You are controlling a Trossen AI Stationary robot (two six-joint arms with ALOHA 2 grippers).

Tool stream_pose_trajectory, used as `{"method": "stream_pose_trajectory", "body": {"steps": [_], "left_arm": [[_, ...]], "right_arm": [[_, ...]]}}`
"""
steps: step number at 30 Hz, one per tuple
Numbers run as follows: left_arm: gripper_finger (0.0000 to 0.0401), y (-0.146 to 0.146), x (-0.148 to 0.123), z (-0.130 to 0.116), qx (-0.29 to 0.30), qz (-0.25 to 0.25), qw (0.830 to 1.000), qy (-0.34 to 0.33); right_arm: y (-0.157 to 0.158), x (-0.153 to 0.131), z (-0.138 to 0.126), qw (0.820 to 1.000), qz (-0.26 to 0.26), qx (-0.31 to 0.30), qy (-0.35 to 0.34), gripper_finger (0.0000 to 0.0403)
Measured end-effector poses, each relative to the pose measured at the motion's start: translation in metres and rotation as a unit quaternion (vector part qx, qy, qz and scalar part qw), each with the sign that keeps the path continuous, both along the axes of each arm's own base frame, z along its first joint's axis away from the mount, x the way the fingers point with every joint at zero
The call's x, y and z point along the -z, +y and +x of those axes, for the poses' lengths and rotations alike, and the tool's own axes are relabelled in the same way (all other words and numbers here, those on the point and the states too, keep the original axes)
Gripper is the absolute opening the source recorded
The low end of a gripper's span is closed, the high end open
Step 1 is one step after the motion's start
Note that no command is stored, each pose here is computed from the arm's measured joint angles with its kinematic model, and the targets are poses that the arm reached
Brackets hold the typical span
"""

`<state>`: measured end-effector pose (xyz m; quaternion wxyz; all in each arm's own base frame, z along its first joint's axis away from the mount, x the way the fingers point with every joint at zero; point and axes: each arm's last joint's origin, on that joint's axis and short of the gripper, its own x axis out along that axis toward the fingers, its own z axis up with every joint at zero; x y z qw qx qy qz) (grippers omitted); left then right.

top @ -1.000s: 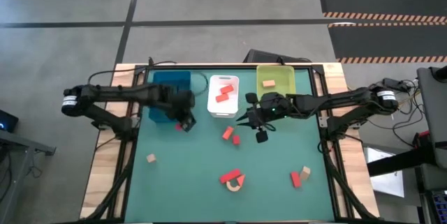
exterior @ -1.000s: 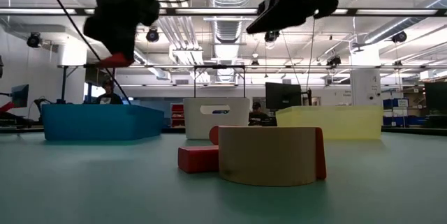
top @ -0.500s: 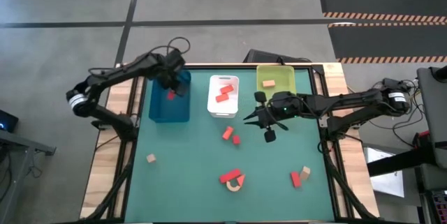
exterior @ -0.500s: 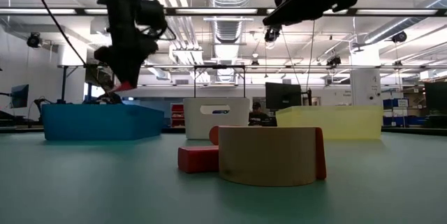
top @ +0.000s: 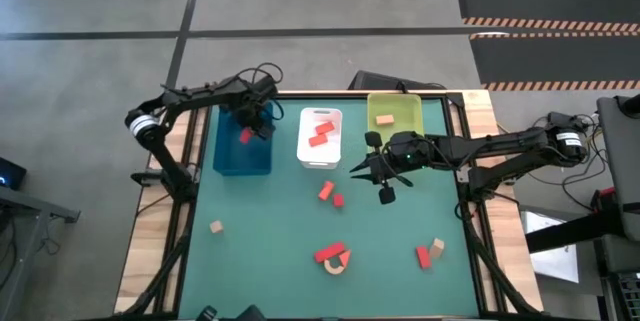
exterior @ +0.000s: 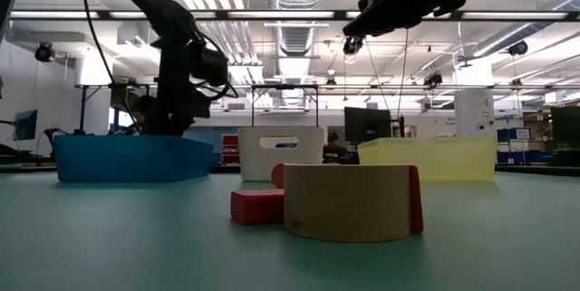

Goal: Sort & place blocks by color
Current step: Put the bottom left red block into the blue bin, then put the top left red block into the blue bin

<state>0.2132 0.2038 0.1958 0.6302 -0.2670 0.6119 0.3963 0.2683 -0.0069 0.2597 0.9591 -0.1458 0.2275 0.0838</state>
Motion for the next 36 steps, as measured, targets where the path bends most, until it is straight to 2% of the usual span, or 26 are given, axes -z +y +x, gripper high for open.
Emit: {"method": "stream_pose_trajectory", "body": {"steps": [14,20,27,31,36], "left_arm": [[0.0134,-0.003,0.017,-0.005,-0.001,-0.001,0.999,0.039],[0.0152,-0.003,0.017,-0.006,-0.002,0.008,0.999,0.047],[0.0155,-0.003,0.017,-0.006,-0.002,0.009,0.999,0.047],[0.0155,-0.003,0.014,-0.007,-0.001,0.011,0.999,0.046],[0.0155,-0.007,-0.003,-0.011,0.001,0.031,0.999,0.024]], "right_arm": [[0.0,0.001,0.0,1.0,-0.002,-0.001,0.001,0.0054],[0.0,0.001,0.0,1.0,-0.002,-0.001,0.001,0.0054],[0.0,0.001,0.0,1.0,-0.002,-0.001,0.001,0.0054],[0.0,0.001,0.0,1.0,-0.002,-0.001,0.001,0.0054],[0.0,0.001,0.0,1.0,0.0,0.0,0.0,0.0054]]}}
